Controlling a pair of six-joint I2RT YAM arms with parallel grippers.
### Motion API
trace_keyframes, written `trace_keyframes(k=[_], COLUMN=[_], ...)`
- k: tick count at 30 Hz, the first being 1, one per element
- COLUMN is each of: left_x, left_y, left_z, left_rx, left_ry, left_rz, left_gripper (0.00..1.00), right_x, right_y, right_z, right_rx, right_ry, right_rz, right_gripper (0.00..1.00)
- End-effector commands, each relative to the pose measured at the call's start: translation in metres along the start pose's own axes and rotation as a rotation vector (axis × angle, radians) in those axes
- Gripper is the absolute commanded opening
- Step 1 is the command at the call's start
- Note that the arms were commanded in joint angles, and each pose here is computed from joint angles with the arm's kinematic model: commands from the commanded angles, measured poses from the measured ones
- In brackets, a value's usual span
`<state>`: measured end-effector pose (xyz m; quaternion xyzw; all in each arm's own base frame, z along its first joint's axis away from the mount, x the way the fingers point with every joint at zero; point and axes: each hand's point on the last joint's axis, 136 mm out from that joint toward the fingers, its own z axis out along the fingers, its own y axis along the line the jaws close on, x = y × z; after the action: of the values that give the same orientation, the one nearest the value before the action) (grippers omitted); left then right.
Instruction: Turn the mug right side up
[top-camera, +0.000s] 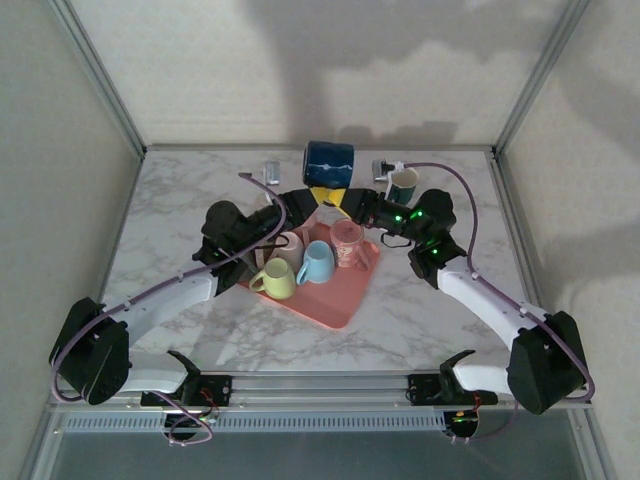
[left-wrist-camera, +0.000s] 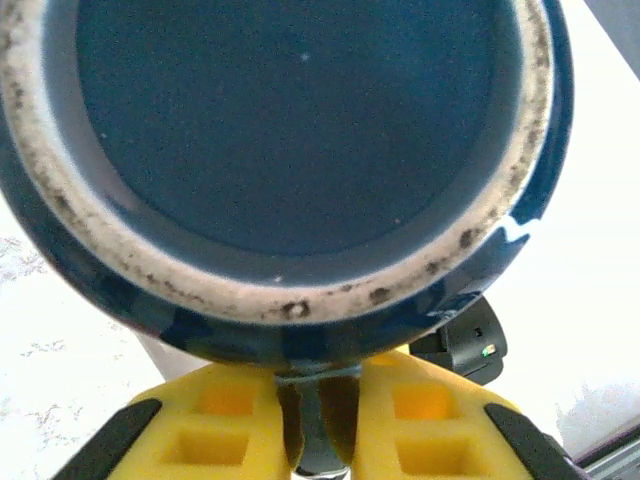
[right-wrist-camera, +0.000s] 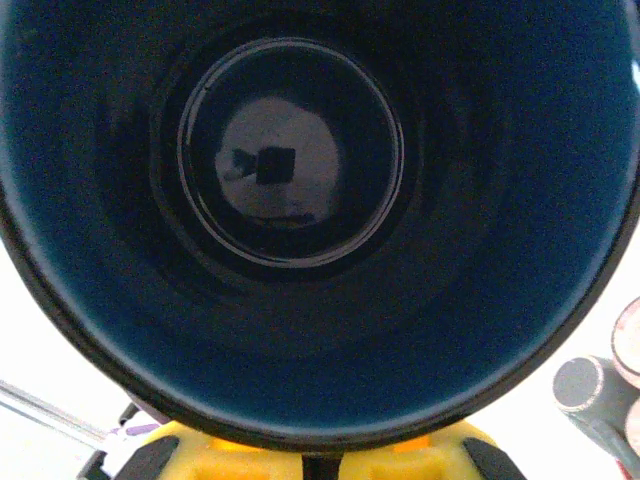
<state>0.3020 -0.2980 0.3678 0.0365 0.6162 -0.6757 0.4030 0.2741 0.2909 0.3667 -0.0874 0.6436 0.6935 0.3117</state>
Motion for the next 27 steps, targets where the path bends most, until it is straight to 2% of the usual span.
trace_keyframes(k=[1,3,9,16,21,27], left_x=[-0.007,-0.006,0.001,0.003,0.007,0.010], left_y=[-0.003,-0.004,0.009,0.019,0.022,0.031], left_z=[-0.008,-0.009,-0.017,-0.038,-0.049,-0.053], left_rx=[-0.008,-0.014,-0.092,-0.171,-0.247,-0.302], left_ry=[-0.034,-0.022,0.040,0.118,0.195,0.269], left_rz=[0.045,0.059,0.107,0.242,0.407,0.539], left_gripper=[0.40,0.55,0.71,0.74,0.74,0.73], right_x=[-0.024,-0.024,-0.027,-0.030,-0.036,-0.044], right_y=[0.047,0.047,0.041,0.017,-0.014,-0.058], right_z=[-0.006,-0.006,-0.012,-0.030,-0.055,-0.097], right_rx=[-0.041,-0.020,0.076,0.323,0.566,0.911], right_ry=[-0.078,-0.073,-0.066,-0.021,0.014,0.077], right_rz=[-0.195,-0.216,-0.270,-0.345,-0.380,-0.407], right_gripper=[0.00,0.00,0.00,0.00,0.00,0.00])
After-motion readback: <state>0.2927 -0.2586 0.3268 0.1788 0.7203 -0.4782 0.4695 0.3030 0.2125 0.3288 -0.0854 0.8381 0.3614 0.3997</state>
